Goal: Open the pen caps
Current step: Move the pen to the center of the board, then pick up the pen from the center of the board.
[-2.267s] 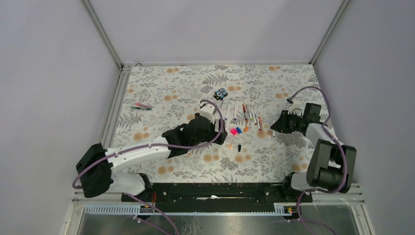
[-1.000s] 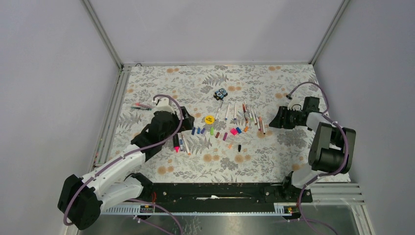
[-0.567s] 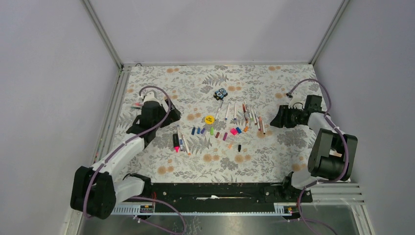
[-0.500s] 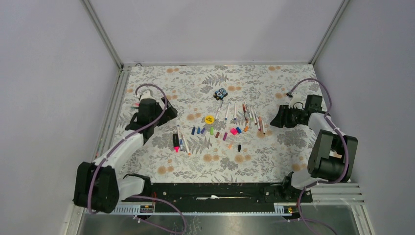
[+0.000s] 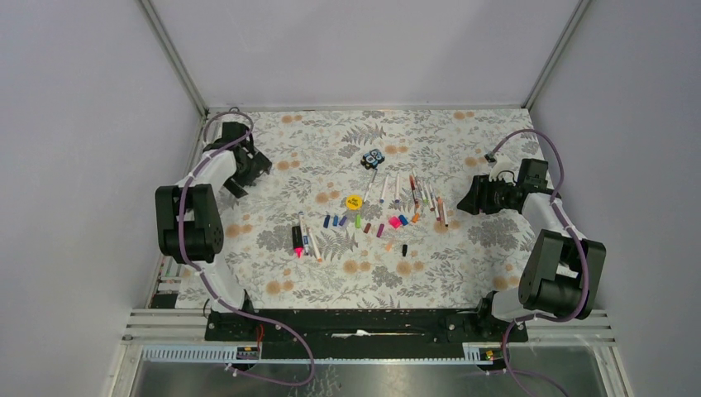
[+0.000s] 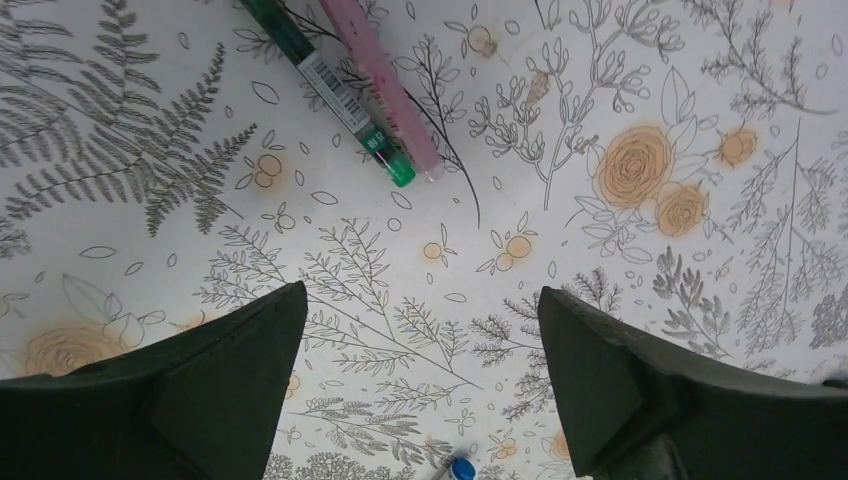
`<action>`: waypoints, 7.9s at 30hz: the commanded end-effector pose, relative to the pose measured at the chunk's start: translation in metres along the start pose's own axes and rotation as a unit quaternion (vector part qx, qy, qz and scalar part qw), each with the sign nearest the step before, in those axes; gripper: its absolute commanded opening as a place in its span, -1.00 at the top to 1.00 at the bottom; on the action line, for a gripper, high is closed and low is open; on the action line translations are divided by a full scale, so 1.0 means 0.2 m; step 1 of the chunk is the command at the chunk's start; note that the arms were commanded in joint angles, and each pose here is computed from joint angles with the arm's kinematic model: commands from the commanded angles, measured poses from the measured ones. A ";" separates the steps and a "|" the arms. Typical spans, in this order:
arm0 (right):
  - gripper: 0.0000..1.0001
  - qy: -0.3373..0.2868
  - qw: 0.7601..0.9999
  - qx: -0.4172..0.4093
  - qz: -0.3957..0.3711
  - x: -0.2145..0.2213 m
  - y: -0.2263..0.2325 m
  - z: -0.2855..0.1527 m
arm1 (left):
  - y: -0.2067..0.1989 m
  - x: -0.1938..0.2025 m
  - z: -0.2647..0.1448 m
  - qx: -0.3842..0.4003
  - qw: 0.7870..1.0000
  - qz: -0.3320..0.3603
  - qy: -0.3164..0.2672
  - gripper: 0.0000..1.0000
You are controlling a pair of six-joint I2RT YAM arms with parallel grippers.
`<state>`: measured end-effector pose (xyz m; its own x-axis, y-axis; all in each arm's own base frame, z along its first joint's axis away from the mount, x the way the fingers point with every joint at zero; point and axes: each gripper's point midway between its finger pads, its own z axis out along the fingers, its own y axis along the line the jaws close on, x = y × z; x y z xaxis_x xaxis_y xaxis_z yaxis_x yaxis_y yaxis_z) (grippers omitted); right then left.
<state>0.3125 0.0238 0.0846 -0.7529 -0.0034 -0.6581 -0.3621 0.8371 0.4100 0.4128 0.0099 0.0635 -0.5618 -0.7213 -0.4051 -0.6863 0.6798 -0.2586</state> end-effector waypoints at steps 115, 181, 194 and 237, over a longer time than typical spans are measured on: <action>-0.17 -0.047 0.998 -0.027 -0.021 -0.11 0.06 -0.12 | 0.08 0.42 0.00 0.014 0.960 0.230 0.158 0.21; -0.17 -0.050 0.998 -0.026 -0.015 -0.11 0.04 -0.13 | -0.09 0.38 0.08 0.027 0.946 0.283 0.158 0.44; -0.17 -0.054 0.998 -0.026 -0.015 -0.12 0.04 -0.14 | -0.07 0.46 0.12 -0.024 0.935 0.318 0.157 0.47; -0.99 -0.119 0.941 -0.301 -0.094 -0.15 0.86 -0.42 | -0.86 0.92 -1.41 0.687 0.701 0.186 0.034 1.00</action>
<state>0.2421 0.0967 0.2003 -0.5066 0.0598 -0.8601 -0.7387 0.4843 0.4688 0.3174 -0.2432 0.2091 -0.7144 -0.3508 -0.6054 0.4073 0.4950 -0.7675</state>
